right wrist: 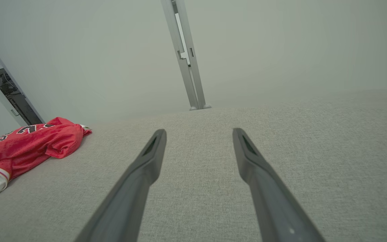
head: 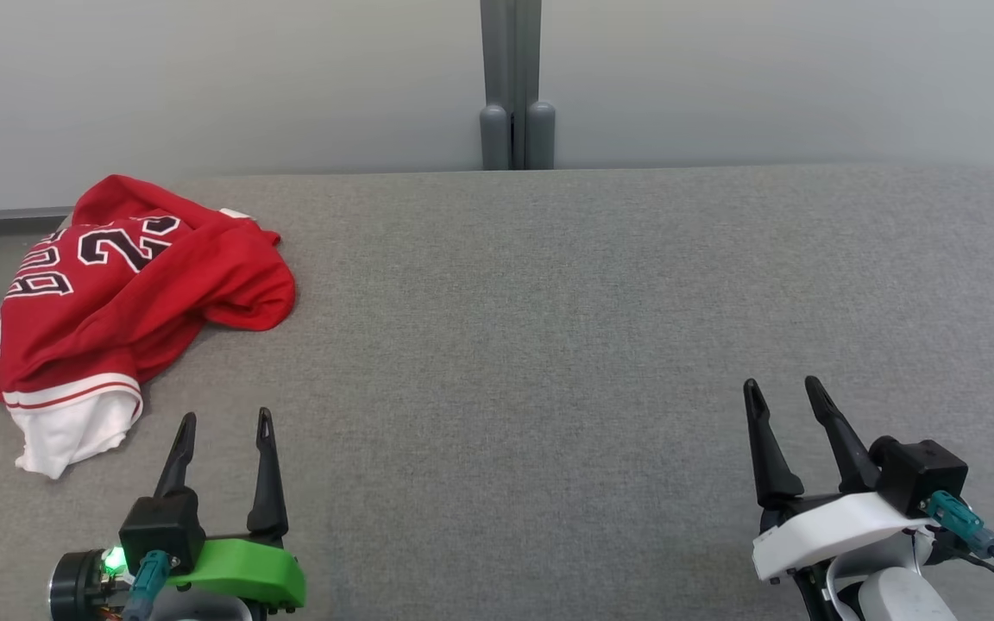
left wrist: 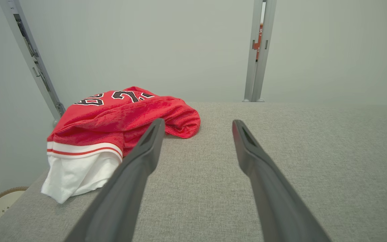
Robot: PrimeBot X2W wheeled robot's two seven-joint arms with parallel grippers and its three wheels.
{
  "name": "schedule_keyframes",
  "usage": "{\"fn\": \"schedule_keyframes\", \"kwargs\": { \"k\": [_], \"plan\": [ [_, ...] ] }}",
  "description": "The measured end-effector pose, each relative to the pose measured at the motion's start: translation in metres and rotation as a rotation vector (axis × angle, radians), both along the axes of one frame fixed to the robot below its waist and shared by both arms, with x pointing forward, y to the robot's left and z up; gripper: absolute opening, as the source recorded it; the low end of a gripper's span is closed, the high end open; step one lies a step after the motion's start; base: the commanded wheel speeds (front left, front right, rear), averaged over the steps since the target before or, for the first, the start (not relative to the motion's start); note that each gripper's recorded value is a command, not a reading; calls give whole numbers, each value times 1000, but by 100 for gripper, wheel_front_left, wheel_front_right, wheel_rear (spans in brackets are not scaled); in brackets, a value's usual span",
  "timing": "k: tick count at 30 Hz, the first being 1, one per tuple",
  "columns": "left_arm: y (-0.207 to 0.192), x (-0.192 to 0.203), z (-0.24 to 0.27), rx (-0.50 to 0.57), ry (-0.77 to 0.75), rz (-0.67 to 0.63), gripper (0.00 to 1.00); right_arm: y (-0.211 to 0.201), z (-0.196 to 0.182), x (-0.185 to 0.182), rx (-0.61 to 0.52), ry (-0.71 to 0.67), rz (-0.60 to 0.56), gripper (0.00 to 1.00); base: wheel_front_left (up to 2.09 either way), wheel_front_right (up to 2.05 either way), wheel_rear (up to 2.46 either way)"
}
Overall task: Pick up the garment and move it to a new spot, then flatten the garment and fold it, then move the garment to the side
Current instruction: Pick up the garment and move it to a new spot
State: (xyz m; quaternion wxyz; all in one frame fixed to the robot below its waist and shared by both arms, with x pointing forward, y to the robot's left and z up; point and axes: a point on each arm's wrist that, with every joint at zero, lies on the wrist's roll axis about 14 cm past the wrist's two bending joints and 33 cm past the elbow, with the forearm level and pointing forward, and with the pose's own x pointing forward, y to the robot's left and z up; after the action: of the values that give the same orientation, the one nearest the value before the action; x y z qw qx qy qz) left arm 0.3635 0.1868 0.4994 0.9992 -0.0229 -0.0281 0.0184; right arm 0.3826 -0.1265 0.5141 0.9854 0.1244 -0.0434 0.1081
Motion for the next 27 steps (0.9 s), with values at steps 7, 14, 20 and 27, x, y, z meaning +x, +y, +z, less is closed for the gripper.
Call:
{"fn": "schedule_keyframes", "kwargs": {
  "k": [7,14,20,27],
  "plan": [
    [27,-12,0,8,2,86,100,20,-4,4,1,13,60,100,0,0,0],
    [59,-30,-1,16,7,185,100,48,-7,11,3,23,137,100,0,0,0],
    [90,-50,-2,23,14,282,100,75,-11,16,4,33,213,100,0,0,0],
    [113,-74,-6,26,29,372,100,106,-17,18,3,50,303,100,0,0,0]
  ]
}}
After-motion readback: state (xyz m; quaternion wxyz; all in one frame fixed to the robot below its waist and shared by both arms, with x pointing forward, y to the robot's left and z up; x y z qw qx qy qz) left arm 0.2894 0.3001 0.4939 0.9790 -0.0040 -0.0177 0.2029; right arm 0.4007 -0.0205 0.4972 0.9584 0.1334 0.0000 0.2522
